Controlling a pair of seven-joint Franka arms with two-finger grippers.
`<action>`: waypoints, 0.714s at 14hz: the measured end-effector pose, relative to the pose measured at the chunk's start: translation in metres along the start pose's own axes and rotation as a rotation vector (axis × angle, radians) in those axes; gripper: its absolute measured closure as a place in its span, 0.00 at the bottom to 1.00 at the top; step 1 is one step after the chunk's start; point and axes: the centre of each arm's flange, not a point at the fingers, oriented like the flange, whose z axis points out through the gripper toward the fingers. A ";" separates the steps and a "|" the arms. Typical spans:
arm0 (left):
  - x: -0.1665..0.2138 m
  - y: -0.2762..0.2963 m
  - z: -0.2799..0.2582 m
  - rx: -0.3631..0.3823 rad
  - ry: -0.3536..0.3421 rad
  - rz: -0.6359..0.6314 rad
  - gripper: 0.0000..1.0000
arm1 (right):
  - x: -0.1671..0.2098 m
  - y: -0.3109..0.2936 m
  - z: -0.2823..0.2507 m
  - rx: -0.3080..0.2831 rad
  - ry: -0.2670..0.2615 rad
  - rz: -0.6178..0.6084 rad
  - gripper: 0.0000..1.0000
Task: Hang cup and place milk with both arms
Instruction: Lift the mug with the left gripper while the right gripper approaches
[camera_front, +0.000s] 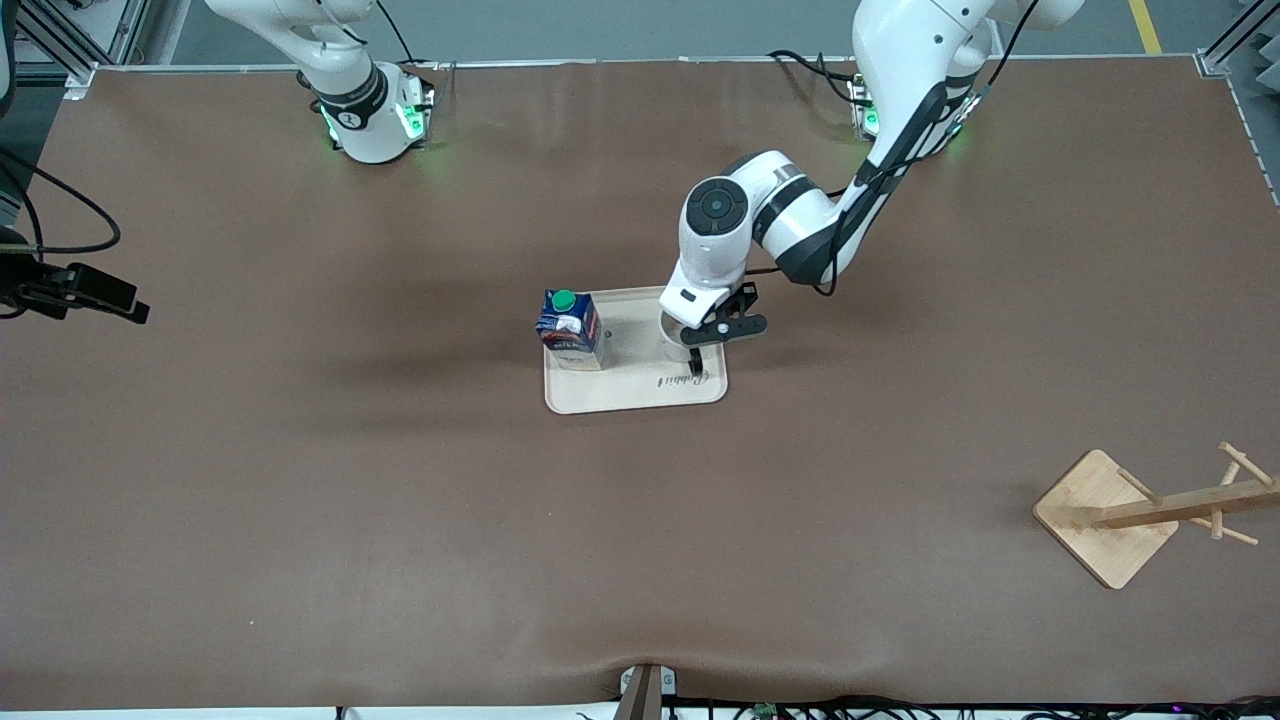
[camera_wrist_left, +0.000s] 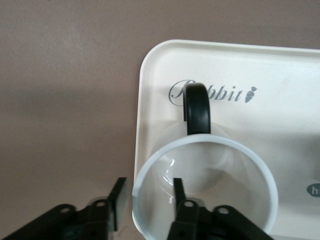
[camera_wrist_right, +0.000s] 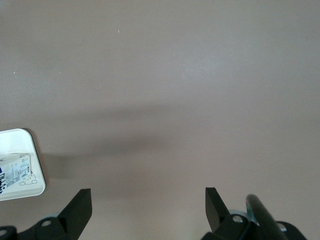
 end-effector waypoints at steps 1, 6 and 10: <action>0.000 0.000 0.002 0.001 -0.002 -0.010 0.73 | 0.002 0.000 0.004 0.010 -0.007 0.002 0.00; 0.018 0.001 -0.025 -0.033 0.034 -0.035 0.94 | 0.013 0.009 0.032 0.097 -0.065 0.038 0.00; 0.071 -0.040 -0.136 -0.031 0.120 -0.022 0.94 | 0.019 0.011 0.049 0.112 -0.095 0.050 0.00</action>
